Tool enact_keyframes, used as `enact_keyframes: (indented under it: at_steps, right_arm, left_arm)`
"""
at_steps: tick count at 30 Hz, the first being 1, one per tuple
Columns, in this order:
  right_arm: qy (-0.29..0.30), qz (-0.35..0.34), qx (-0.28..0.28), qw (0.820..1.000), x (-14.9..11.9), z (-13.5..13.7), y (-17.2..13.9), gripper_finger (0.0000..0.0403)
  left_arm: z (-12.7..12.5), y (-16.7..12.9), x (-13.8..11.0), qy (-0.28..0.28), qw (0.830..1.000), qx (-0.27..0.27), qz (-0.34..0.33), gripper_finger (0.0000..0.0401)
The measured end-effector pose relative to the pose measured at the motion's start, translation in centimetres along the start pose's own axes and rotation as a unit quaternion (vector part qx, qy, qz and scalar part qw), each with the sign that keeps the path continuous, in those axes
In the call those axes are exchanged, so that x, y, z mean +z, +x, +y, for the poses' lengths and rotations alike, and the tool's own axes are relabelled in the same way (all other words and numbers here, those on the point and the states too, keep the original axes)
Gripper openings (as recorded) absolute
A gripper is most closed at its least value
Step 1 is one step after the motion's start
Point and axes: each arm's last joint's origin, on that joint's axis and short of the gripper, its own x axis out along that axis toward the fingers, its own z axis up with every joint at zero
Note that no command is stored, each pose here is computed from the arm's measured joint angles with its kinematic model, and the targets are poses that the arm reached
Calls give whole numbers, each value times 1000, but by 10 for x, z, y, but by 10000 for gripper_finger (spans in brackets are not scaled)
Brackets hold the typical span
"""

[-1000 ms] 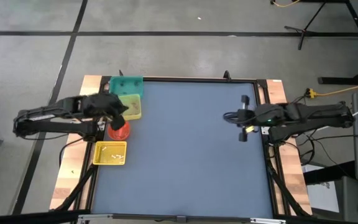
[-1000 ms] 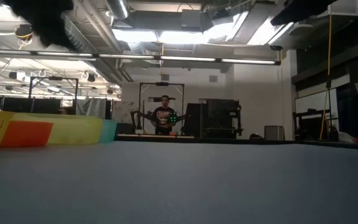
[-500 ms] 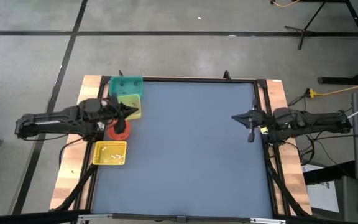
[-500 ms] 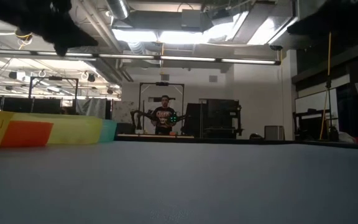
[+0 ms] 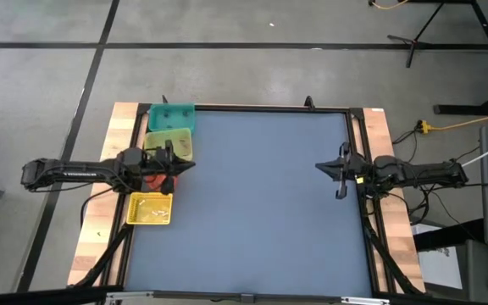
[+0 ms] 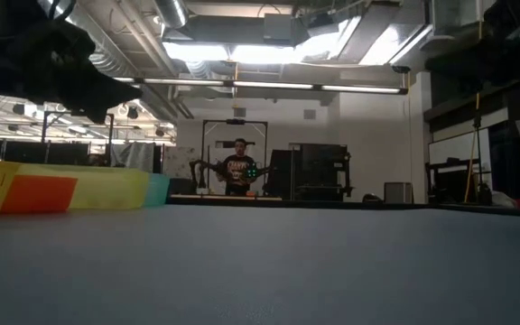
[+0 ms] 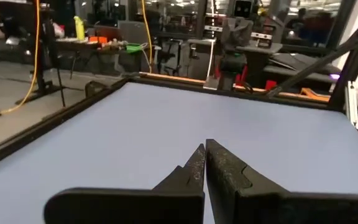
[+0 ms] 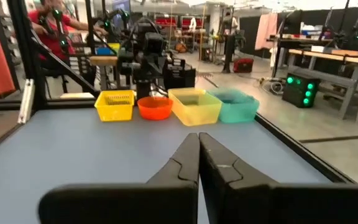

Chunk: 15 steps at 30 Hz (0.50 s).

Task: Sort Halloween decoration
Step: Return to Home Position

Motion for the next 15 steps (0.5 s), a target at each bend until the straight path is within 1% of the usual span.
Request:
enact_keyframes:
  at_steps: [2, 8, 12, 15]
  right_arm:
    - [3, -11, 7, 1000, -2, 0, -2, 4]
    - [17, -14, 27, 999, -16, 1, -3, 4]
    - [38, -9, 30, 999, -31, 2, -2, 4]
    - [43, -25, 42, 998, -35, 3, -1, 4]
  left_arm:
    - [0, 0, -1, 11, 1000, -2, 0, 0]
    - [-1, 0, -1, 47, 999, -23, 0, 0]
    - [-1, 0, -1, 52, 998, -23, 1, 0]
    - [-1, 0, -2, 61, 998, -23, 8, 0]
